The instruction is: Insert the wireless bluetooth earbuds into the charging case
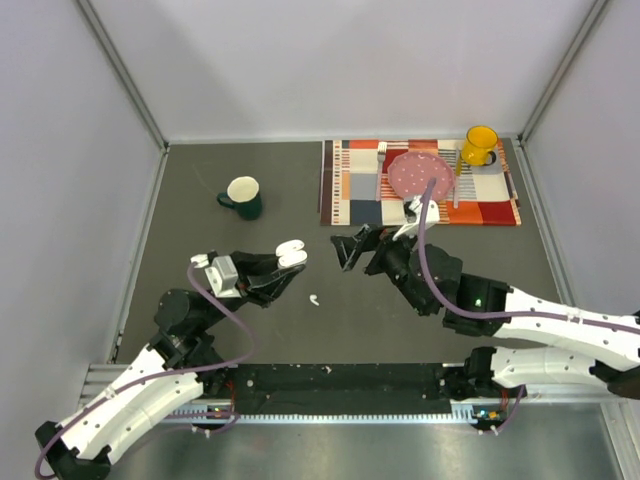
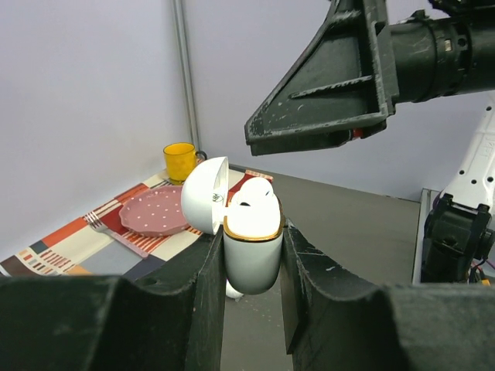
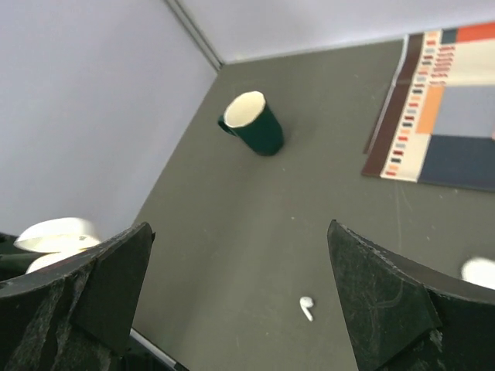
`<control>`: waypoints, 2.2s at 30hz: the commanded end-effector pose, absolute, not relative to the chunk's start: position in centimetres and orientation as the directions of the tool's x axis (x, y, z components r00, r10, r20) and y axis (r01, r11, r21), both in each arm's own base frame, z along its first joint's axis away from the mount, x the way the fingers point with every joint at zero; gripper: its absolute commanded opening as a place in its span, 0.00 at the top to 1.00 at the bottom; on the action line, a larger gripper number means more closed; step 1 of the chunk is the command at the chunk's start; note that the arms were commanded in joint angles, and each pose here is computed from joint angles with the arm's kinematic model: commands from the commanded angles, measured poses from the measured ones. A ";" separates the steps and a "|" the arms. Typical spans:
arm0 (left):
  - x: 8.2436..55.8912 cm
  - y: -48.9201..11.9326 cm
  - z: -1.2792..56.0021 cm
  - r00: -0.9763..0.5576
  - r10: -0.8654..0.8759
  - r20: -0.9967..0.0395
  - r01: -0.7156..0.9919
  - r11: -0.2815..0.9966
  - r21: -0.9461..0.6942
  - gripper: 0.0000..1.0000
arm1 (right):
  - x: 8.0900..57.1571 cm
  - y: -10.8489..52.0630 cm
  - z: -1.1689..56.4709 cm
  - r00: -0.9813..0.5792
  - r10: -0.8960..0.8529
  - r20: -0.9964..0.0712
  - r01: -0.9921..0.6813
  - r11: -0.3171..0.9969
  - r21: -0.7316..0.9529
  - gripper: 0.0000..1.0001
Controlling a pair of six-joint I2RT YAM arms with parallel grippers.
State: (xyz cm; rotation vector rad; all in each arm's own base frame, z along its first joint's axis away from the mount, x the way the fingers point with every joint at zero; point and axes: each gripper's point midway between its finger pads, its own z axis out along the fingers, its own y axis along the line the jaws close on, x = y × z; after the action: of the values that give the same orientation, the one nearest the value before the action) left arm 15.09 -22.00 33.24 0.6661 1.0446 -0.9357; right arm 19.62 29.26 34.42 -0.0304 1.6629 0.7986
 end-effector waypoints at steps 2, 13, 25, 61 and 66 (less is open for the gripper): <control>14.5 -21.9 34.2 0.227 -0.332 -0.915 0.891 0.451 0.057 1.00 | 20.0 25.4 33.1 -0.367 0.462 -0.808 -0.281 0.772 0.570 0.04; 15.2 -20.6 34.1 0.188 -0.341 -0.921 0.857 0.515 -0.015 1.00 | 19.3 21.9 24.9 -0.645 0.373 -0.667 -0.133 0.805 0.579 0.01; 14.0 -19.5 33.4 0.157 -0.376 -0.913 0.860 0.507 -0.061 1.00 | 17.4 20.2 19.7 -0.738 0.072 -0.671 -0.224 0.911 0.345 0.01; 22.6 -16.8 29.7 0.123 -0.213 -0.969 0.699 0.712 -0.068 1.00 | 21.2 34.1 12.5 -0.766 -0.136 -0.629 -0.378 0.886 0.269 0.11; 23.7 -14.6 27.9 0.089 -0.211 -0.973 0.652 0.751 -0.103 1.00 | 21.9 35.4 11.0 -0.810 -0.028 -0.586 -0.260 0.912 0.316 0.14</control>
State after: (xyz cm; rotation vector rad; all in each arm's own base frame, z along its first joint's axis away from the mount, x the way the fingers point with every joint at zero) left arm 23.88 -15.37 27.69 0.4234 1.3674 -0.6474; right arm 20.68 32.86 9.55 -0.3602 2.5057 0.4349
